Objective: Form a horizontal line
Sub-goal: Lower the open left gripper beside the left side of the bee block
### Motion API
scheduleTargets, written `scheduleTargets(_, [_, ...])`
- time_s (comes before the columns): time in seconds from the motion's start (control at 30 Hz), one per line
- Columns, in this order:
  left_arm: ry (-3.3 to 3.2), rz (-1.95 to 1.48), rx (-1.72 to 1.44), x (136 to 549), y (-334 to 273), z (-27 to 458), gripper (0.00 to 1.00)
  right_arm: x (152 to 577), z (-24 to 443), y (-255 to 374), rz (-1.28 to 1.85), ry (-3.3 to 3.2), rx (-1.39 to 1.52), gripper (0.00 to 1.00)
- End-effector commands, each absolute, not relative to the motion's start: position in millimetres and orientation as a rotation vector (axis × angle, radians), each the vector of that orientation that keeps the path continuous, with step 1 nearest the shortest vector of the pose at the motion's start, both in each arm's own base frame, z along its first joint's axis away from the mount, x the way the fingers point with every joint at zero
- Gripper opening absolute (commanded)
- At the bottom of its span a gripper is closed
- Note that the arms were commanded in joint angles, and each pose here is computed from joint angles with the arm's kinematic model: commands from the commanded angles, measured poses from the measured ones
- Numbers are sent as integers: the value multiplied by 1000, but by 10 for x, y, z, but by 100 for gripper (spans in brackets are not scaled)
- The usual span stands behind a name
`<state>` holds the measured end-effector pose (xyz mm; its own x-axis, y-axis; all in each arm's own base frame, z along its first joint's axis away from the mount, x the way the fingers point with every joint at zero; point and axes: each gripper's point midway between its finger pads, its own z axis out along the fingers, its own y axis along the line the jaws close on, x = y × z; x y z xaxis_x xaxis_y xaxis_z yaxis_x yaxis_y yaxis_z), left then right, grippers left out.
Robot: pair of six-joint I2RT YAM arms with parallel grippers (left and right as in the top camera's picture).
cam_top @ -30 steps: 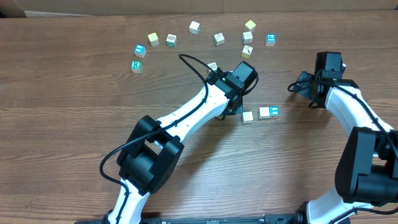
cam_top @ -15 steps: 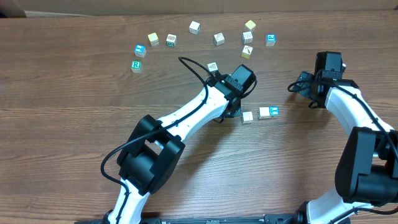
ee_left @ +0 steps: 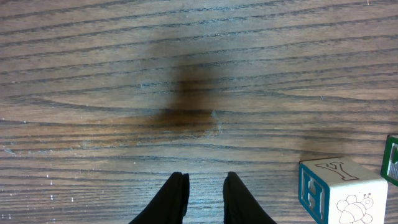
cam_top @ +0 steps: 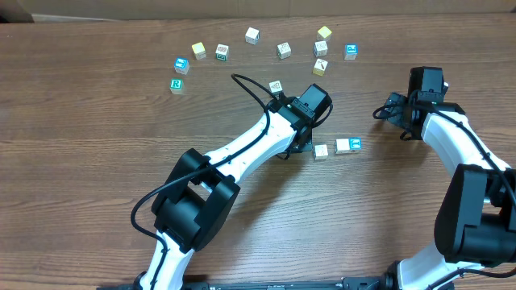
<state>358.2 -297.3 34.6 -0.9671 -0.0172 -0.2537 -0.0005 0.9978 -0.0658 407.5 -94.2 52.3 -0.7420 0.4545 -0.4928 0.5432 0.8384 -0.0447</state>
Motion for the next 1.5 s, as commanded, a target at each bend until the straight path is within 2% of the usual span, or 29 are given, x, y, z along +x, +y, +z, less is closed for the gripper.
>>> scheduleTargets(0.0, [2863,-104,-7,3581,-2968,452,17,4123,578,-963,-257,2524,737,100])
scheduleTargets(0.17, [2871,-100,-2,3563,-2972,431,20,4123,578,-963,-257,2524,737,100])
scheduleTargets(0.73, [2895,-68,44,3488,-3085,165,19,4123,578,-963,-257,2524,737,100])
scheduleTargets(1.47, [2893,-85,116,3334,-3269,161,19,4123,578,-963,-257,2524,737,100])
